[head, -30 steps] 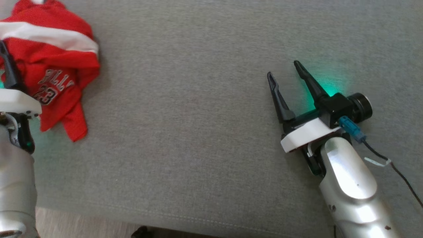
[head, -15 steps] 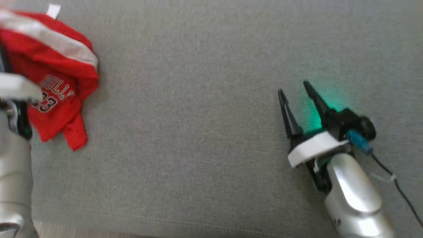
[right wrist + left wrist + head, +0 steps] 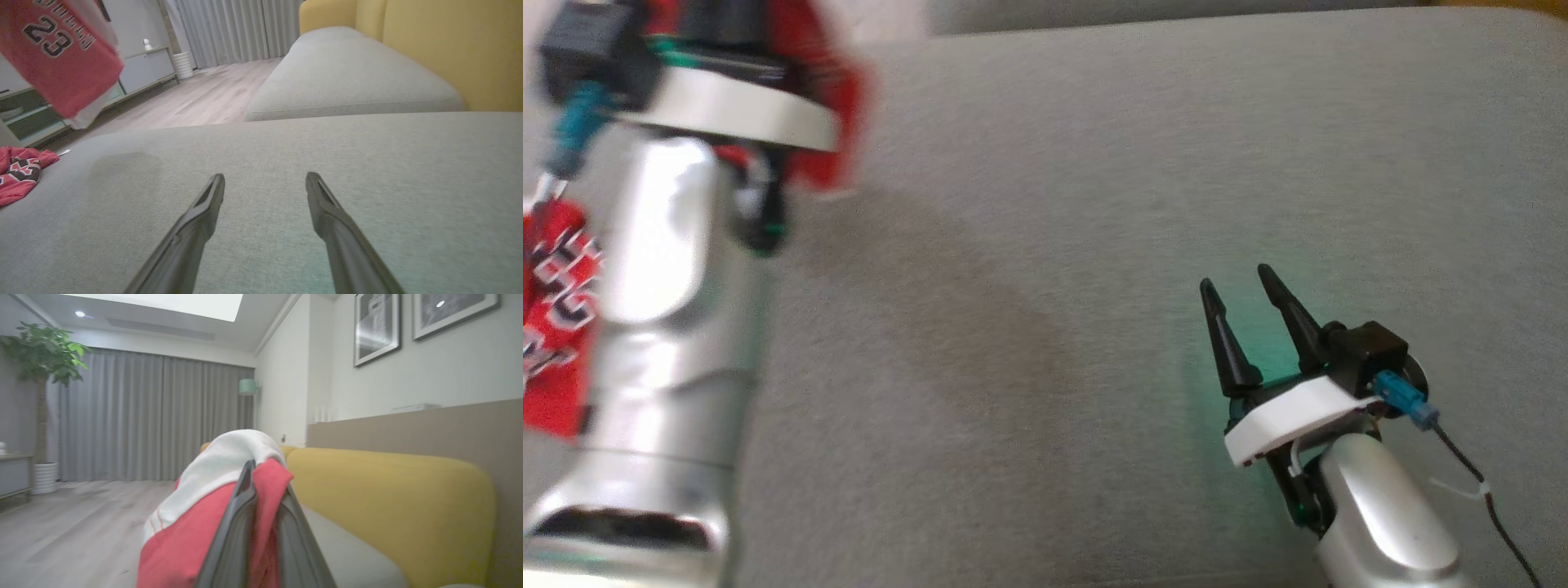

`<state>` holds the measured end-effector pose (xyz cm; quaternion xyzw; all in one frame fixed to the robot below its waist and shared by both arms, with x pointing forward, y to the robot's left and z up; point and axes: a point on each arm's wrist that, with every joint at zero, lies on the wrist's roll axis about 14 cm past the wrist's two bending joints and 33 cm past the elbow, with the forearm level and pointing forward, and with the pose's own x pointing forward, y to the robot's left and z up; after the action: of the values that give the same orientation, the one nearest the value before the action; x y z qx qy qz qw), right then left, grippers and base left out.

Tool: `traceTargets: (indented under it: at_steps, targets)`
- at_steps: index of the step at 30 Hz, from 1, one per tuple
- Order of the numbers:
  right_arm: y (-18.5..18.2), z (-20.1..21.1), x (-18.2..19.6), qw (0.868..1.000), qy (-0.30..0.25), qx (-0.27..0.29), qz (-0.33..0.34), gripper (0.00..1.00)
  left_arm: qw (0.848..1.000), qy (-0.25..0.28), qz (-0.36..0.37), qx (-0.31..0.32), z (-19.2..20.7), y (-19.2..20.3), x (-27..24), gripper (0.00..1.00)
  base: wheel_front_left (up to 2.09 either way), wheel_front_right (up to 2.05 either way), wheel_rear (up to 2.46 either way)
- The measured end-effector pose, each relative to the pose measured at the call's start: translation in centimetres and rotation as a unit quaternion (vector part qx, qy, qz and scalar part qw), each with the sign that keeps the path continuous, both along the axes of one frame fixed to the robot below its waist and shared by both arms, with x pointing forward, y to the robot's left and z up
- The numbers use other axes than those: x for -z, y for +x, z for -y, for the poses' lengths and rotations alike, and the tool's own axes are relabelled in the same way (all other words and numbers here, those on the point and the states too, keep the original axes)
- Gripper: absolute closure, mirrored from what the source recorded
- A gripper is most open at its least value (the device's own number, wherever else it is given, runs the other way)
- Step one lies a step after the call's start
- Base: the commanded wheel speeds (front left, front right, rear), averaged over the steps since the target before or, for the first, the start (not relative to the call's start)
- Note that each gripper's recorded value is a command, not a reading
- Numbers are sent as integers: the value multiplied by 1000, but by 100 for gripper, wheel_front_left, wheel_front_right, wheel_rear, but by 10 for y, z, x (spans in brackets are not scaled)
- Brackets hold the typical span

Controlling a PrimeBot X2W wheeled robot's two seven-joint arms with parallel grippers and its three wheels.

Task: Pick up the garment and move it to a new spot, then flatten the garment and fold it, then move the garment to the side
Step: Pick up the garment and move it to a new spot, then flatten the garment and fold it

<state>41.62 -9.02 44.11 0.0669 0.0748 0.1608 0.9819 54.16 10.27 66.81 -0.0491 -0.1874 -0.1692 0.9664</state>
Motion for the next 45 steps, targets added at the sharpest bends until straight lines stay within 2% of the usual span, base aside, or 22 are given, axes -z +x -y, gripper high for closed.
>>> traceTargets:
  at_steps: [1, 4, 7, 10, 13, 14, 15, 16, 20, 23, 25, 29, 37, 45]
  targets:
    - [0, 0, 0, 1000, 0, 0, 0, 0, 1000, 0, 0, 0, 0, 0, 0, 100, 0, 0, 0]
    - [-9, 17, -9, 1000, -1, 23, 10, 0, 996, -42, 17, 71, 59, -13, -20, 100, 0, 0, 0]
    - [-17, 35, -15, 999, 1, 50, 16, 0, 992, -74, 11, 102, 89, -22, -23, 100, 0, 0, 0]
    - [-27, 49, -15, 997, 3, 71, 13, 0, 991, -82, -33, 101, 101, -24, 8, 100, 0, 0, 0]
    - [-32, 56, -13, 997, 2, 82, 11, 0, 988, -71, -105, 85, 104, -29, 65, 100, 0, 0, 0]
    - [-33, 56, -12, 997, 2, 83, 9, 0, 987, -67, -128, 75, 101, -33, 85, 67, 0, 0, 0]
    - [-34, 56, -11, 997, 3, 82, 7, 0, 985, -59, -150, 63, 96, -38, 104, 15, 0, 0, 0]
    - [-35, 55, -9, 997, 3, 81, 5, 0, 983, -52, -171, 50, 90, -44, 123, 0, 0, 0, 0]
    - [-32, 50, -9, 997, 3, 74, 5, 0, 969, -29, -247, 4, 60, -76, 190, 0, 0, 0, 0]
    - [-29, 46, -11, 998, 1, 69, 9, 0, 961, -15, -275, -34, 32, -97, 218, 0, 0, 0, 0]
    - [-26, 43, -14, 998, -1, 63, 14, 0, 959, 26, -277, -50, 15, -109, 229, 0, 0, 0, 0]
    - [-28, 33, -17, 999, -7, 48, 21, 0, 960, 49, -262, -80, -11, -127, 227, 0, 0, 0, 0]
    - [-45, 24, -7, 999, -3, 37, 6, 0, 956, 44, -256, -132, -52, -171, 227, 0, 0, 0, 0]
    - [-46, 19, -4, 1000, -4, 30, 2, 0, 952, 40, -270, -140, -57, -190, 236, 0, 0, 0, 0]
